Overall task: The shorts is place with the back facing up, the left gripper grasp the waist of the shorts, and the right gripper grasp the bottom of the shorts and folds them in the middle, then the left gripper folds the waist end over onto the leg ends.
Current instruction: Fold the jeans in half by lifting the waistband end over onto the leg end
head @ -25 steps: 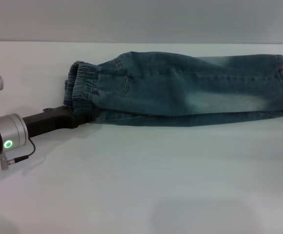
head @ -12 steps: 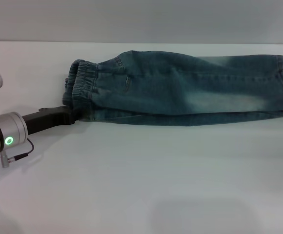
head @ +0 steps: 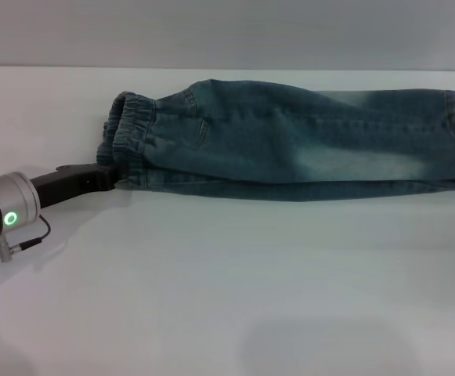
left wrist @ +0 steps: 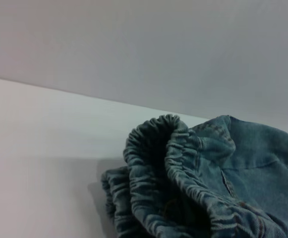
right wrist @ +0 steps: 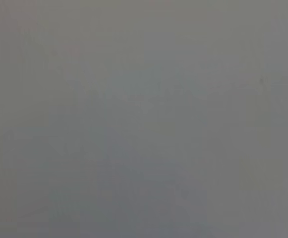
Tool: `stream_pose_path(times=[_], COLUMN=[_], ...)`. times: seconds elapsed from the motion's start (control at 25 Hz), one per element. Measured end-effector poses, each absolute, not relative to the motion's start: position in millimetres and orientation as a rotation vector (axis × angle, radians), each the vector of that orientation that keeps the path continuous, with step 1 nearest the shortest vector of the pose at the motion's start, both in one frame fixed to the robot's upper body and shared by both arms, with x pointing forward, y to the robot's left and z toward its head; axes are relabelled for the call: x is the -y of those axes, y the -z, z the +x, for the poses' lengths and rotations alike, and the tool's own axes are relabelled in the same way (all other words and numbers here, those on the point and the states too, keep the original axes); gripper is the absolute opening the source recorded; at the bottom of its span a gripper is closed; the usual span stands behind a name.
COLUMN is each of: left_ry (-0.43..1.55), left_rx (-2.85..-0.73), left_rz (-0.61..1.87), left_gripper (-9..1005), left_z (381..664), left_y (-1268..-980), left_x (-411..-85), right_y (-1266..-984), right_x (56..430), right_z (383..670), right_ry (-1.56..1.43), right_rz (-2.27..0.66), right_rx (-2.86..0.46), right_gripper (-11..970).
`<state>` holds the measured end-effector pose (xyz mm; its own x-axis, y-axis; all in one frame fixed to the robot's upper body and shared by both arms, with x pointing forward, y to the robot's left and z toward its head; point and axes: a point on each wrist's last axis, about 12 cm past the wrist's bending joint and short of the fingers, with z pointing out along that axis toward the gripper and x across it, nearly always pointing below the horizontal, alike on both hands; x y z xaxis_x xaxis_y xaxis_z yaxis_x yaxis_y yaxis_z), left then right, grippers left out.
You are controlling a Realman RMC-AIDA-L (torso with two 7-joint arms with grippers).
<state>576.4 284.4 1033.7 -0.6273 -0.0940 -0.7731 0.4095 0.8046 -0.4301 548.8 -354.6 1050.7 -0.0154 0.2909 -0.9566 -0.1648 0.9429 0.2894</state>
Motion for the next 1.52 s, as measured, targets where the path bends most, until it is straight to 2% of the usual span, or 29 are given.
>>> stream_pose_path(times=[0.4,1.24,1.52], left_ry=[0.782,0.944,1.011], left_rx=[-2.073,-1.755,-1.681], left_rz=[0.223,0.429,0.48], left_gripper=[42,42,40], left_z=[580.3,610.8,615.5], left_y=[-1043.5,-1118.7,-1134.9], left_x=[-284.4,-261.1,-247.8], right_y=[-1051.6,-1031.2,-1028.8], right_x=[351.4,291.5,267.2], right_z=[555.7,583.9,585.2], right_ry=[-0.36,-0.436,-0.493], right_rz=[0.104,0.087,-0.049], right_rx=[-1.557,-1.737,-1.777], right_gripper=[527,527,527])
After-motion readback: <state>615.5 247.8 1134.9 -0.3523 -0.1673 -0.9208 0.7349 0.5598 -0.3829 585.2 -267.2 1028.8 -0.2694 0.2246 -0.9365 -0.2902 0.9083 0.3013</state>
